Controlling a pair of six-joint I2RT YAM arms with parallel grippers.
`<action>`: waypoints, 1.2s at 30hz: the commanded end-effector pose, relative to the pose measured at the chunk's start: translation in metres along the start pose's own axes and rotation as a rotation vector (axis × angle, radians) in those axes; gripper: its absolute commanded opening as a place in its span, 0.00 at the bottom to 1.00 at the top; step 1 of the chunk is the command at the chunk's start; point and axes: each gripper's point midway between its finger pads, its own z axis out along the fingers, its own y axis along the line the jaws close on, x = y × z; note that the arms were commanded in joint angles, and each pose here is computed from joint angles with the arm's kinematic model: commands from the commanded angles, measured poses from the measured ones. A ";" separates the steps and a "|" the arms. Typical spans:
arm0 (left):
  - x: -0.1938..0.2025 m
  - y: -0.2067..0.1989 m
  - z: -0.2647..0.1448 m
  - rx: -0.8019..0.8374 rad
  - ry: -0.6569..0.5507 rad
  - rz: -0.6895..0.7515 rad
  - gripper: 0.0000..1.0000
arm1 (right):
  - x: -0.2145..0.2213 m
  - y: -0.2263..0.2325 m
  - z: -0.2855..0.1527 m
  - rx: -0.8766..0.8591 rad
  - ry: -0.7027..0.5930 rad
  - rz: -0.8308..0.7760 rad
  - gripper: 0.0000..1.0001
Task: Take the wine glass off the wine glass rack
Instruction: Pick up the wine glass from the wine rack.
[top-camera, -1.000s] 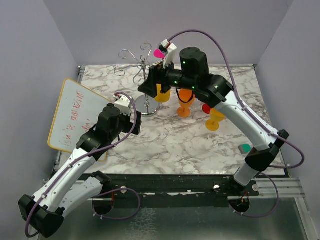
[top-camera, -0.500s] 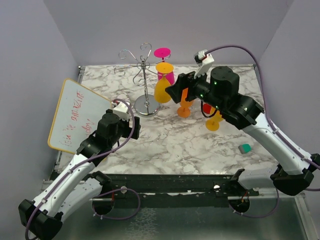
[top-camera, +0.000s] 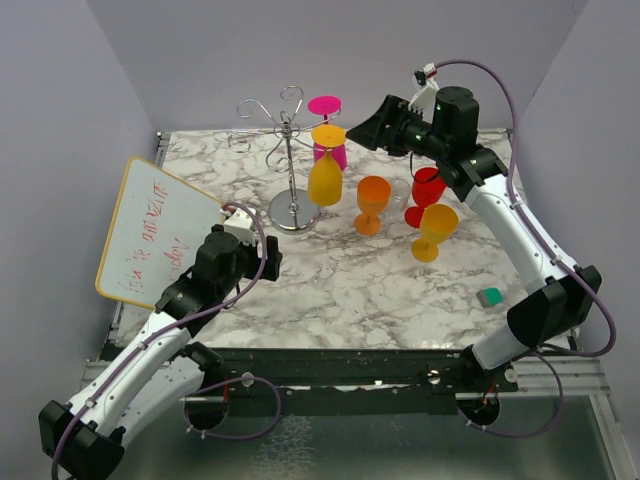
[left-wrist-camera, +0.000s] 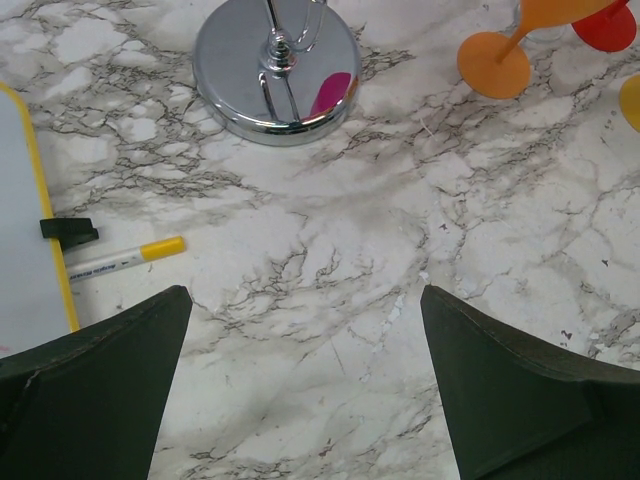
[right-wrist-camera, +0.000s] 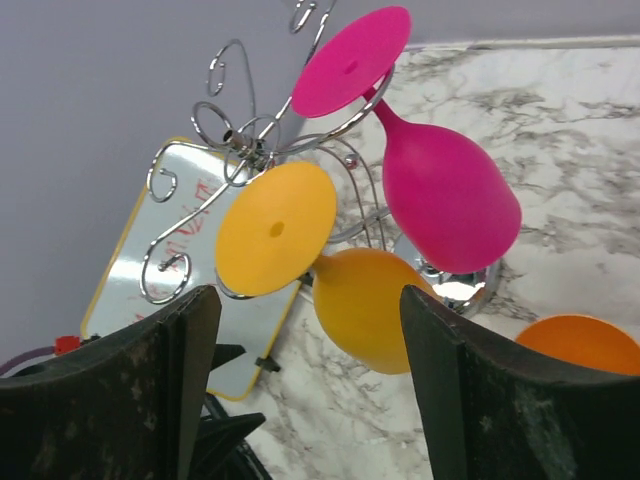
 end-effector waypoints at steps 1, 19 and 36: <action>-0.004 0.002 -0.003 -0.009 -0.036 -0.027 0.99 | -0.017 0.031 0.005 -0.193 -0.011 0.098 0.75; -0.001 0.001 -0.001 -0.004 -0.018 -0.029 0.99 | 0.000 0.027 0.032 -0.320 0.070 0.227 0.41; 0.000 0.000 0.000 0.005 -0.013 -0.030 0.99 | 0.013 0.010 0.044 -0.255 0.112 0.296 0.40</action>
